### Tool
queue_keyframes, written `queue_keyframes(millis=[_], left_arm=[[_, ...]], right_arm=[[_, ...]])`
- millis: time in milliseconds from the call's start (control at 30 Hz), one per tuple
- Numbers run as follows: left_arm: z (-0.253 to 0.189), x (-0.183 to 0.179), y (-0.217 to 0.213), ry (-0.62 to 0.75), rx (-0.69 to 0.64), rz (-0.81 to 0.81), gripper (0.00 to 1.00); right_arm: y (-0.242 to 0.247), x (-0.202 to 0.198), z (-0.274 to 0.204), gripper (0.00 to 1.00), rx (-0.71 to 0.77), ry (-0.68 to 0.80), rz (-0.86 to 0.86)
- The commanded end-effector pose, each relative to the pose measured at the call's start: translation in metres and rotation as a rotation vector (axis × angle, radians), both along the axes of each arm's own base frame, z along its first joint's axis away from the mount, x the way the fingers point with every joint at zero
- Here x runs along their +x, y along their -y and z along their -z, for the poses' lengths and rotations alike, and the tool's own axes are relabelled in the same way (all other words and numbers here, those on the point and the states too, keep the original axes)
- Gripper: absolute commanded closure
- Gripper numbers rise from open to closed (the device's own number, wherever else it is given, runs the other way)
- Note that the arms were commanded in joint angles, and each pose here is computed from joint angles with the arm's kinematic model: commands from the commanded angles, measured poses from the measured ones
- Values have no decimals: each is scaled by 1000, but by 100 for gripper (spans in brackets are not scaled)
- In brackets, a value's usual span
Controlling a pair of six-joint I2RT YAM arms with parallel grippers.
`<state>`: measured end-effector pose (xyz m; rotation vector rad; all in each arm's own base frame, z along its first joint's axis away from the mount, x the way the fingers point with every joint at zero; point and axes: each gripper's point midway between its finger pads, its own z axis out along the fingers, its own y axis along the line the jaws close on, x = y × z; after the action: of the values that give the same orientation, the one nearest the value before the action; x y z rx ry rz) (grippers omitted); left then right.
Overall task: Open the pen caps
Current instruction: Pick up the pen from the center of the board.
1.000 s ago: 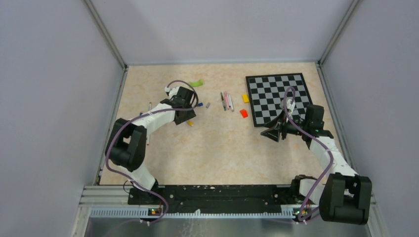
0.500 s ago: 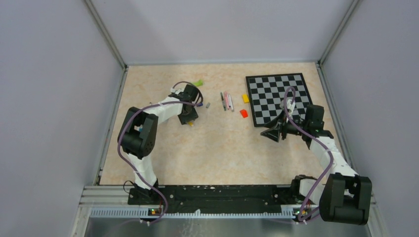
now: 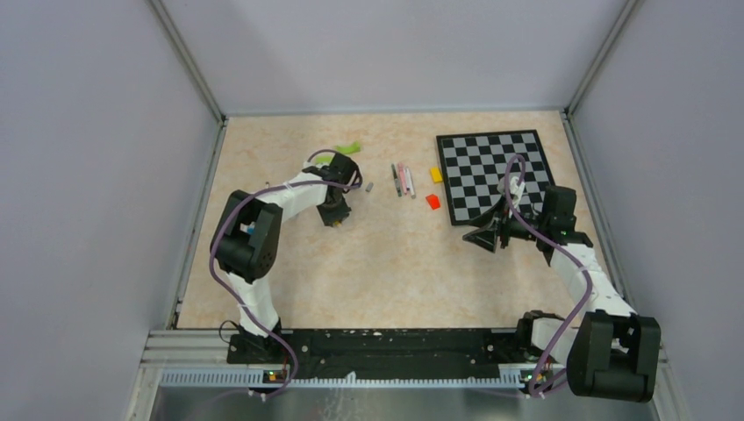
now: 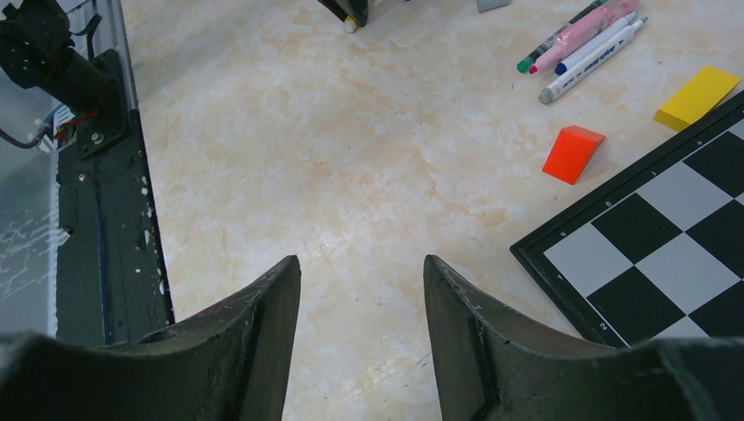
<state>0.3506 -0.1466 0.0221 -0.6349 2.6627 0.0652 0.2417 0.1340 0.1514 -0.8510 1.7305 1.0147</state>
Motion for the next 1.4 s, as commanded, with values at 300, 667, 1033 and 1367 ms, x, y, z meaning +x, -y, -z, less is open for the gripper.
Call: queue_keyframes(millis=[300,667,1033,1367], left_arm=[[-26,-6,-3,39,7,19,88],[-68,-41,6,118,-113,156,94],[-131,-82,99,477,-652,744,100],[-180,-117,161,726,-880,1105,100]], right_arm=[[0,1,-13,47,9,91,-29],[0,0,-12,47,5,94,-34],[-8,-10,-25,47,90,71,-98],[-21,-14,-54,48,102,89,-197]])
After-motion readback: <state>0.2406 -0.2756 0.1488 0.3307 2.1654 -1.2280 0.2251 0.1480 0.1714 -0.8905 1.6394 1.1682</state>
